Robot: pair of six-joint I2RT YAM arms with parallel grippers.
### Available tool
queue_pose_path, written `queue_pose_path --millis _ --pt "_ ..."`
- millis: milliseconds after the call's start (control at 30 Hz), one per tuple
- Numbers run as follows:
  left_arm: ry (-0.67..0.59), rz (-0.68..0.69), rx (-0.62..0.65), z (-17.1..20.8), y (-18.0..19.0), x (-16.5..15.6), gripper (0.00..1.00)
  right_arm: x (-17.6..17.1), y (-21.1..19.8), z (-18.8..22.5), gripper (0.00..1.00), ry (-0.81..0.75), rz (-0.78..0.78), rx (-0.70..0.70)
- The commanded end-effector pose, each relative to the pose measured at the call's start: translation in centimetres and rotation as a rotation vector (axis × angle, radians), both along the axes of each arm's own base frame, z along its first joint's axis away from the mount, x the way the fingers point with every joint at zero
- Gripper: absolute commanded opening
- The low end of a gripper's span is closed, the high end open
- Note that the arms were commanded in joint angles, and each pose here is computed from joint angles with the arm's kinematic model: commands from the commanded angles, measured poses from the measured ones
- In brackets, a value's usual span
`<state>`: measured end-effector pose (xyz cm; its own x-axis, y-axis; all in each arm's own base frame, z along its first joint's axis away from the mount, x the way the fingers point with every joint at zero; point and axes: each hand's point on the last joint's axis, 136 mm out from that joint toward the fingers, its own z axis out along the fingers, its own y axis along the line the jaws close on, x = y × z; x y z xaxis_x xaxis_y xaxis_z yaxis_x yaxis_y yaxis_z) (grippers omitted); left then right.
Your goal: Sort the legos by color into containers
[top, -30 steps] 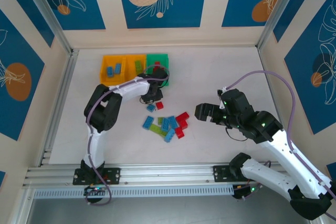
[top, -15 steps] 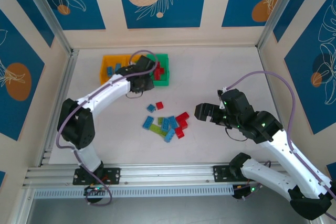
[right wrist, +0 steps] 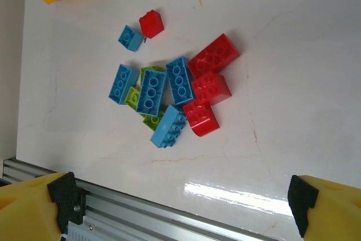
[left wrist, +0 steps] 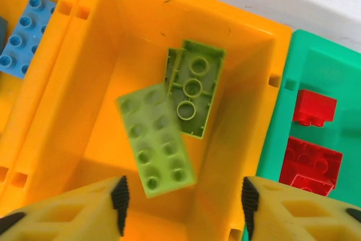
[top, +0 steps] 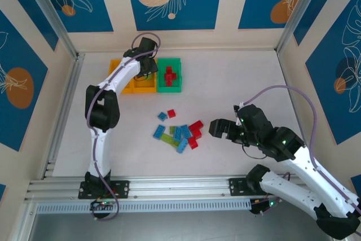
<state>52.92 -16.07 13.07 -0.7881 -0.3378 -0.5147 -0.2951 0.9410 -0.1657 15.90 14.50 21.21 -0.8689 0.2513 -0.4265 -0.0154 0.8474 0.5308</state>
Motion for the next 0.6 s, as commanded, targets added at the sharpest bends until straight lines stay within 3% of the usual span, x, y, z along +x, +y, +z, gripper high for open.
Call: queue_pose_path --millis 0,167,300,467,567 --pt "-0.049 -0.028 -0.032 4.8 0.0 -1.2 0.60 0.2 -0.1 -1.0 0.98 0.021 -0.054 0.016" --pt "-0.071 -0.136 -0.124 8.3 -1.4 -6.7 0.59 1.7 0.7 -3.2 0.99 0.059 -0.090 -0.022" --pt "-0.142 -0.349 -0.133 12.1 -3.8 -13.1 0.58 3.0 1.3 -5.1 1.00 0.115 -0.146 -0.072" --pt "-0.270 -1.032 -0.140 14.0 -9.9 -24.8 0.63 4.9 3.5 -7.7 1.00 0.240 -0.225 -0.093" --pt "-0.270 -1.242 -0.179 13.8 -10.5 -29.9 0.69 6.3 5.1 -9.6 0.99 0.310 -0.228 -0.121"
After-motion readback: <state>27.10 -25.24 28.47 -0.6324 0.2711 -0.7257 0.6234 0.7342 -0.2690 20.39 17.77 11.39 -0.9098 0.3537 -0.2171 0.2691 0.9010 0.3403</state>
